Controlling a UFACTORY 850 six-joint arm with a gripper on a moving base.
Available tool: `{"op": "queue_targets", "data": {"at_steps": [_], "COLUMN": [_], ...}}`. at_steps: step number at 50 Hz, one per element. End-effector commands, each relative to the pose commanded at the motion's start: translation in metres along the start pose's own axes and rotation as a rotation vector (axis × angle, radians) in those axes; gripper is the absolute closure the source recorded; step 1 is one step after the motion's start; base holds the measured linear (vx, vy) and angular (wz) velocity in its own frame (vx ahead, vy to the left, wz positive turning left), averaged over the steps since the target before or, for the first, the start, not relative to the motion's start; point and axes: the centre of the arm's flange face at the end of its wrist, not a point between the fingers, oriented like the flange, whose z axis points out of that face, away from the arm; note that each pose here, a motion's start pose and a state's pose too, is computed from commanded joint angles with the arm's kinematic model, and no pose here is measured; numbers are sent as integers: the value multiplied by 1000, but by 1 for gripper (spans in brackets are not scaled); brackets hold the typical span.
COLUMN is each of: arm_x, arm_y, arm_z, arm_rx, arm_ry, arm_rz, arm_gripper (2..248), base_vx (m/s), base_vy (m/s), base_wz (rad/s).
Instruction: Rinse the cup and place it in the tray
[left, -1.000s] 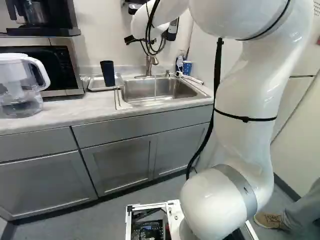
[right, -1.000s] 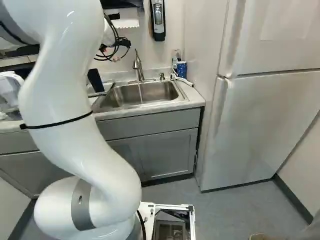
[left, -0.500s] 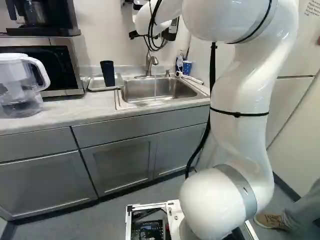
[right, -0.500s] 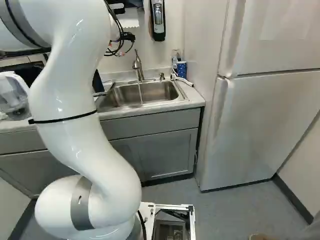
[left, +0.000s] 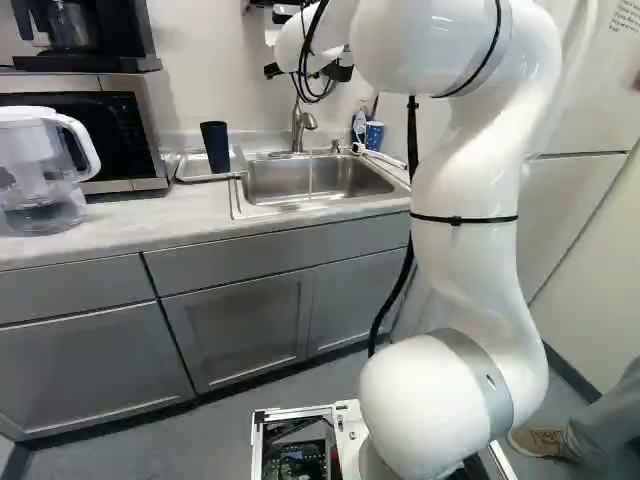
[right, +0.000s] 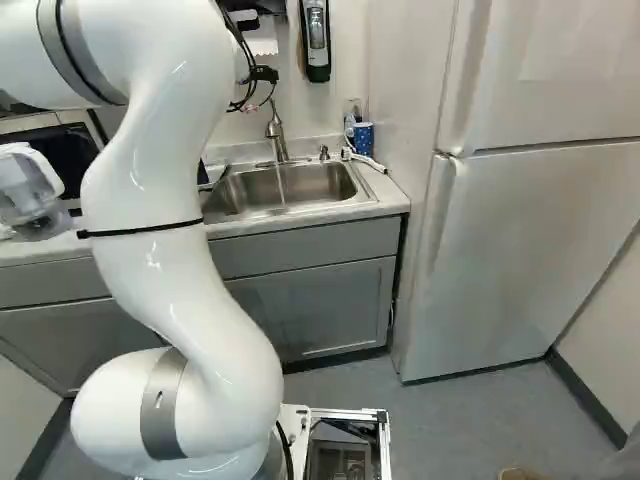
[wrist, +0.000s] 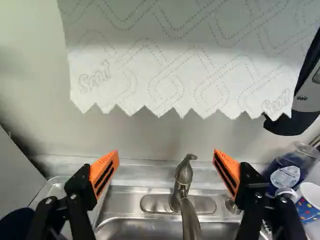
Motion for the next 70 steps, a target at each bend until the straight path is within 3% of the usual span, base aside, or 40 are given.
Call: {"op": "queue_targets", "data": {"at_steps": [17, 45, 70], "arm_x": [0, -9, -9], "arm_y": [3, 3, 4], "arm_z": [17, 21, 40], "arm_rx": [-6, -7, -8], "arm_ry": [0, -24, -9], "arm_rz": [1, 1, 1], "arm_gripper": [3, 3, 3], "base_vx": [0, 0, 0], "base_vy": [0, 0, 0], "base_wz": [0, 0, 0]}}
